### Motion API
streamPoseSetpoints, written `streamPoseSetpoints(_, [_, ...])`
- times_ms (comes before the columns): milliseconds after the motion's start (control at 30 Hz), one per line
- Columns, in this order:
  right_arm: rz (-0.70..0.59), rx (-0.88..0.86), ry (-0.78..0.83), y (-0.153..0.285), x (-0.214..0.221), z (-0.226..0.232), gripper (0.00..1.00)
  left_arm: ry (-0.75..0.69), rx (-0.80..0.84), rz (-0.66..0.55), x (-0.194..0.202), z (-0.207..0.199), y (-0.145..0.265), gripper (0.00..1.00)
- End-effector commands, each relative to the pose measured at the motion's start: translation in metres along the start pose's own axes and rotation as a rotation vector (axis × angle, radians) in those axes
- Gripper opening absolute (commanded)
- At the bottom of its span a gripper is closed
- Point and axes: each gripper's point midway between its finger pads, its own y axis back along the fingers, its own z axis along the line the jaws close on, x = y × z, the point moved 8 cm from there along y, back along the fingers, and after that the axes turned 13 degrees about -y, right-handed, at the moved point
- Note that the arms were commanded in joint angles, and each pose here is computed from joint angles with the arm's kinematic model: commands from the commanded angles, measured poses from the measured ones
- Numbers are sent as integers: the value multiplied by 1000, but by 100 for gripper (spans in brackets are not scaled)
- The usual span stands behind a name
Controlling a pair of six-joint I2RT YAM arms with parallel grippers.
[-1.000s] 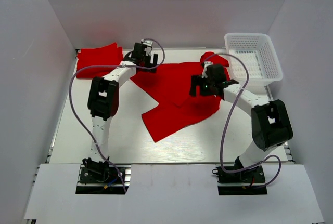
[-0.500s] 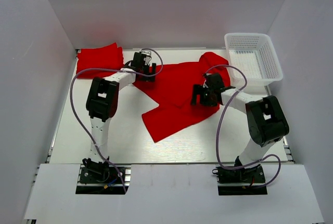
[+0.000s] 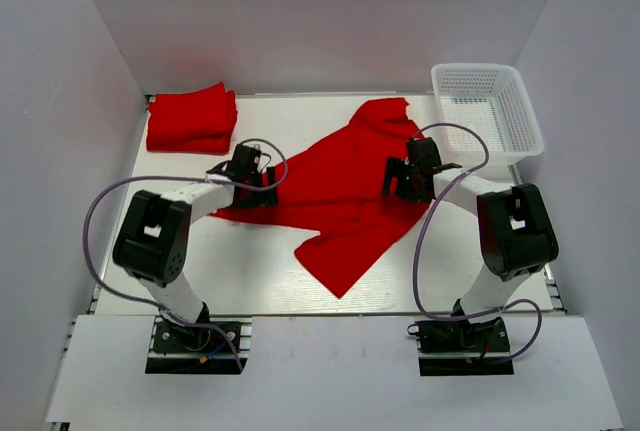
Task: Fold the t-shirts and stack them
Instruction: Flatten out the tshirt
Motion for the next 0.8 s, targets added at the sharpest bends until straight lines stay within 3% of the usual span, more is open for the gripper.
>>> streamPoseSetpoints(0, [54,10,37,7,10,-11,90,85,-116,268,73,13,20,100])
streamPoseSetpoints(167, [103,-116,95,16,20,-3,90,120,-107,155,53,12,50,100])
streamPoseSetpoints(333, [-1,-197,123,39,3,11,90,65,-45,-54,-8,2,74,100])
streamPoseSetpoints(467, [-111,-170,95,61,-14,13,90,-30,50,-147,-43,-19,83,100])
streamPoseSetpoints(633, [-205,-44,-14,83,-8,-6,90,-256,201,-194,-65,-88,87,100])
streamPoseSetpoints(767, [-245,42,-111,88,4,-25,90,-463,291,-160,-54,-152,77,100])
